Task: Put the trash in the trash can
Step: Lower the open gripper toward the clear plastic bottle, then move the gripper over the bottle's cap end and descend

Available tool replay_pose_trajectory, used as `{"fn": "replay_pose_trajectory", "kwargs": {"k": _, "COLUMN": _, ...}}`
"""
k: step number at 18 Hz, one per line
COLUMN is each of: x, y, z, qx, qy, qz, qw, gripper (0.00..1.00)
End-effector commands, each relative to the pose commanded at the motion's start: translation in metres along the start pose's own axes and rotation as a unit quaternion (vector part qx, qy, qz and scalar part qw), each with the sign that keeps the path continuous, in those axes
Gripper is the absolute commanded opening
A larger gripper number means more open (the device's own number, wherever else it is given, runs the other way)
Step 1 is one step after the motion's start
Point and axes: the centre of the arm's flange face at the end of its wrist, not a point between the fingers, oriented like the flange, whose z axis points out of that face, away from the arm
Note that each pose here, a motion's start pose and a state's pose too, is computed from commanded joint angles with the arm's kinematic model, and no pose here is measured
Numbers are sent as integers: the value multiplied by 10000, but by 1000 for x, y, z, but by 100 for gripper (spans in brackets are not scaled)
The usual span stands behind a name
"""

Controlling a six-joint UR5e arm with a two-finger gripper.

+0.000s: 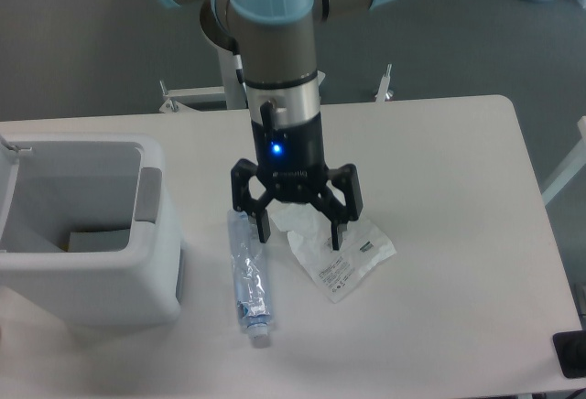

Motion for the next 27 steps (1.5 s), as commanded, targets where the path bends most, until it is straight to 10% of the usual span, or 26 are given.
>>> {"fn": "replay_pose_trajectory", "kwargs": {"k": 12, "x": 12, "y": -20, "z": 119, "qx": -372, "qy": 648, "qz": -1023, "qw": 9919, "gripper": 100}}
{"fn": "replay_pose_trajectory", "kwargs": {"k": 27, "x": 46, "y": 25, "z": 203, "qx": -1167, "qy": 934, "qz": -1140, "qw": 9822, "gripper": 100}}
